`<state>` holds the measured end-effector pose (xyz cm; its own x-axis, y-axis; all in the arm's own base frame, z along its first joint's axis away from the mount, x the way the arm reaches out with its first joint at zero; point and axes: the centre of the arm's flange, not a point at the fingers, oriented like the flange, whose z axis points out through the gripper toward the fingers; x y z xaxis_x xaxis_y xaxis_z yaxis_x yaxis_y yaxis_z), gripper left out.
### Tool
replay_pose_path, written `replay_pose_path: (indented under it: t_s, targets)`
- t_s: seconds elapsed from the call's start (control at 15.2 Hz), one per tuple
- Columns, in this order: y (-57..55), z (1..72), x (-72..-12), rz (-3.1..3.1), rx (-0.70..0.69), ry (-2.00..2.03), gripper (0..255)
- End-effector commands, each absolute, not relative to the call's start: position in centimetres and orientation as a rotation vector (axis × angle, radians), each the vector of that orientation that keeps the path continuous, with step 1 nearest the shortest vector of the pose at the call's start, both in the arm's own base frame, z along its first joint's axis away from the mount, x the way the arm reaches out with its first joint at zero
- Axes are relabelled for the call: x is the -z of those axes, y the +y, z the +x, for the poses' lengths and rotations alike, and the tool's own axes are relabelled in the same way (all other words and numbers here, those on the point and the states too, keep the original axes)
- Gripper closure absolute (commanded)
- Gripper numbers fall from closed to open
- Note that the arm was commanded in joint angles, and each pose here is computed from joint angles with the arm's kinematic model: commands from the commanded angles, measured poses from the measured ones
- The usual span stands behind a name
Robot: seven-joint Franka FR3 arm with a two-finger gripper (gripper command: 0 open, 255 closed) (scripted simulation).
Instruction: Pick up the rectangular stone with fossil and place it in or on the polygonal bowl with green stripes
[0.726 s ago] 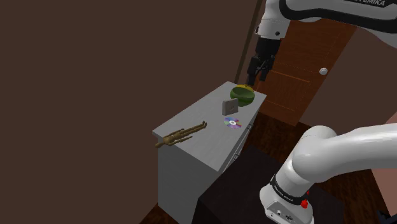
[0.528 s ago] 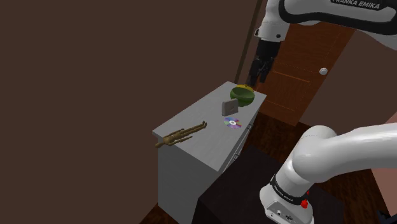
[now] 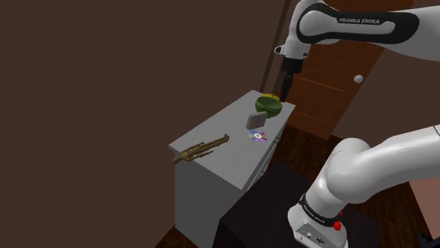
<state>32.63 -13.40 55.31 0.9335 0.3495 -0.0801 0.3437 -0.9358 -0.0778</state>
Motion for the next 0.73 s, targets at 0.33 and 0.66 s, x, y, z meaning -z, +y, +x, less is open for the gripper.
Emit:
replay_pose_path:
  t_s: [0.33, 0.66]
  targets:
    - [-19.8, 37.3, -49.7, -2.857, -0.167, -1.031, 0]
    - [-23.0, 41.8, -45.6, -2.693, -0.183, -1.347, 0]
